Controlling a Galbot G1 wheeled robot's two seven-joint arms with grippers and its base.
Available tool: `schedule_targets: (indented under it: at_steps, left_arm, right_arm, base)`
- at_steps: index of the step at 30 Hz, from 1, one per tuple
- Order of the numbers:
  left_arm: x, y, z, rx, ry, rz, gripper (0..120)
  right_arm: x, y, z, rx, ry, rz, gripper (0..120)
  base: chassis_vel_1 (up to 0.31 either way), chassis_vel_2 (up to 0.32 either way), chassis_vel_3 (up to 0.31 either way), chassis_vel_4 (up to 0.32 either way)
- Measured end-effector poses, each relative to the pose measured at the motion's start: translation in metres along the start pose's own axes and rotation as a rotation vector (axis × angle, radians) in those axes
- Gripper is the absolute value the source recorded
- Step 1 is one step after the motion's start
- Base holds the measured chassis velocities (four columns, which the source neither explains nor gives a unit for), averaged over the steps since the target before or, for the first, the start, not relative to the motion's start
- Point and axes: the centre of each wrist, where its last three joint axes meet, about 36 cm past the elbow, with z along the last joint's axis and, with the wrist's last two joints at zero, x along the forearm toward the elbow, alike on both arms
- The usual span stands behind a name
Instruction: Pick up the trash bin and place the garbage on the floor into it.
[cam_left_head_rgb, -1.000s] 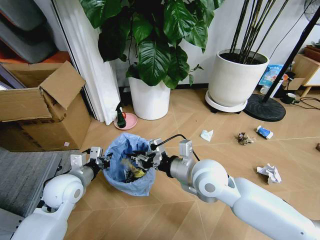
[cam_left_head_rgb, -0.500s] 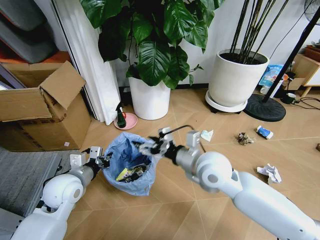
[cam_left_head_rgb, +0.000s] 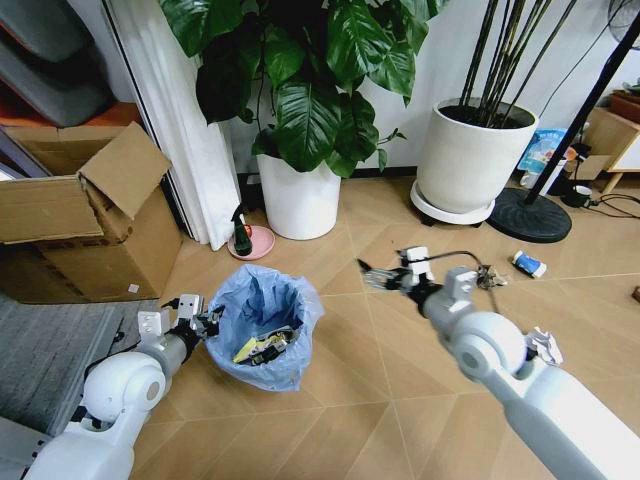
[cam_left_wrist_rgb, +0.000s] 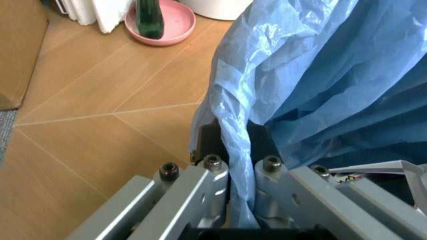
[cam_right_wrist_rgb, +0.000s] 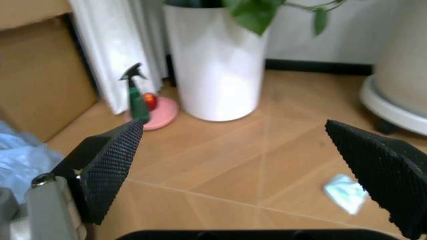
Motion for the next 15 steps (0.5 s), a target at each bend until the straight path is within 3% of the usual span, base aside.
schedule_targets:
  at_steps: [15]
  left_arm:
    - [0.004,-0.006,0.002,-0.008,-0.005,0.007,0]
  right_arm:
    - [0.042,-0.03,0.014,-0.008,0.02,0.144,100]
  base:
    - [-0.004,-0.003,0.002,0.003]
